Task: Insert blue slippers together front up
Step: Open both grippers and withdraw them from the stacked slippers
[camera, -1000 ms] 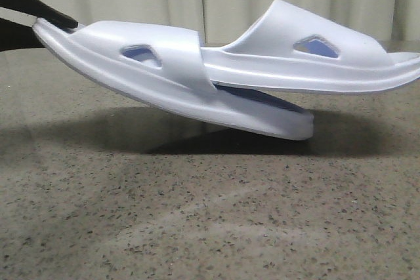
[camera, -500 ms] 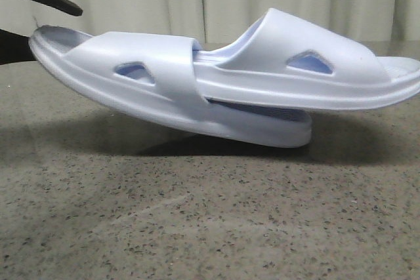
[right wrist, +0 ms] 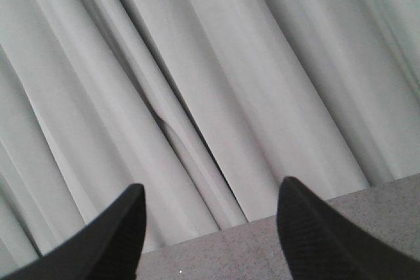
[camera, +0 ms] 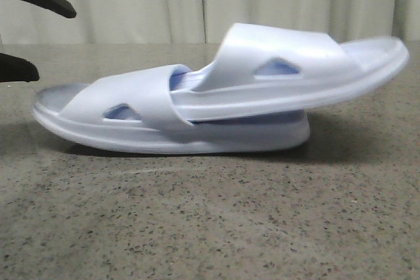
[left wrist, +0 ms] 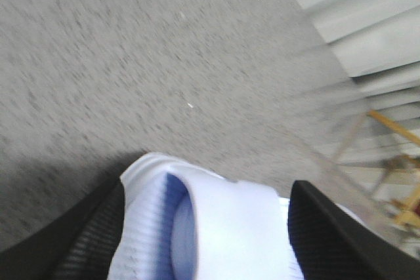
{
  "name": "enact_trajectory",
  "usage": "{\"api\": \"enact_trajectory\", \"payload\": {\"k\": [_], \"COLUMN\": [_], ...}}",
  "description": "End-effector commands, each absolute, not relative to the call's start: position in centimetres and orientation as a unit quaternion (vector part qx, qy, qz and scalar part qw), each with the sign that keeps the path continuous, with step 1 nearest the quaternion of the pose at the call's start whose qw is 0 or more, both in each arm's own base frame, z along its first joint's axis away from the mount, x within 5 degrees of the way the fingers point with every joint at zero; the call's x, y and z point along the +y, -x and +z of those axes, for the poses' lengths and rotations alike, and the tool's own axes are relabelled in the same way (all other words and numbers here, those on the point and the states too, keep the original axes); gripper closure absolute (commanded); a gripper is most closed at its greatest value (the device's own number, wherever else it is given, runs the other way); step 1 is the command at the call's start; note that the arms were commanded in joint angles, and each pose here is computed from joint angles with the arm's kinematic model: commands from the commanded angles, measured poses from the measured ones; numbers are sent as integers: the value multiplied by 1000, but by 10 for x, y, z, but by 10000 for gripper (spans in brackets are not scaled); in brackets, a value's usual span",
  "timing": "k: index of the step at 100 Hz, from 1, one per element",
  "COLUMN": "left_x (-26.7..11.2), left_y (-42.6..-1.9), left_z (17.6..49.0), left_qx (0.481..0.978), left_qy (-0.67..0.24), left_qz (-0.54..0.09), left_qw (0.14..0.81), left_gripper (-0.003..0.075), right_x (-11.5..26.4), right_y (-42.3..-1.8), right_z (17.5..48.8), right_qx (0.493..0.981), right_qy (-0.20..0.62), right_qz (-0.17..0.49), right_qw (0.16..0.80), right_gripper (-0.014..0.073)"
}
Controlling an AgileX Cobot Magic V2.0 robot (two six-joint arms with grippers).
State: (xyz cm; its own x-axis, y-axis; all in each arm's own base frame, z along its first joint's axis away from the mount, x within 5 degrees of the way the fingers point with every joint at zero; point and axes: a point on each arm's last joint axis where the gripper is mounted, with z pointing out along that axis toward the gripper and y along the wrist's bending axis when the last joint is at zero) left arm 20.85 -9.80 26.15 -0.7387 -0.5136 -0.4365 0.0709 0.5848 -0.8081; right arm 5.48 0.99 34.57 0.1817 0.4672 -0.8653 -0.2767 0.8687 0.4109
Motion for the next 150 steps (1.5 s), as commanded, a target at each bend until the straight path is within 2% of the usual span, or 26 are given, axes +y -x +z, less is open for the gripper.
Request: {"api": "enact_trajectory", "payload": {"k": [1, 21, 37, 54, 80, 105, 132, 142, 150], "left_x": [-97, -86, -79, -71, -57, -44, -37, -37, -37], "left_y": [-212, -209, -198, -174, -130, -94, -83, -83, -83], "left_z": [275, 284, 300, 323, 353, 332, 304, 302, 302], "left_qx": [817, 819, 804, 773, 710, 687, 692, 693, 693], "left_qy": [108, 60, 17, -45, -95, -98, -87, -86, -86], "left_qz": [-419, -350, -311, -277, -242, -223, -208, -208, -208], "left_qw": [380, 450, 506, 569, 654, 685, 686, 684, 684], "left_gripper": [251, 253, 253, 253, 254, 254, 254, 261, 302], "right_x": [11, 9, 9, 10, 11, 12, 11, 11, 11], "right_y": [-52, -53, -55, -61, -66, -67, -67, -67, -67], "right_z": [356, 355, 352, 342, 326, 322, 322, 322, 322], "right_qx": [583, 585, 593, 610, 625, 629, 628, 628, 628], "right_qy": [-62, -62, -22, 11, 79, 87, 84, 84, 83], "right_qz": [240, 218, 162, 117, 32, 28, 26, 26, 28], "right_qw": [774, 778, 788, 783, 776, 772, 773, 773, 773], "right_gripper": [218, 218, 218, 218, 218, 224, 232, 305, 414]}}
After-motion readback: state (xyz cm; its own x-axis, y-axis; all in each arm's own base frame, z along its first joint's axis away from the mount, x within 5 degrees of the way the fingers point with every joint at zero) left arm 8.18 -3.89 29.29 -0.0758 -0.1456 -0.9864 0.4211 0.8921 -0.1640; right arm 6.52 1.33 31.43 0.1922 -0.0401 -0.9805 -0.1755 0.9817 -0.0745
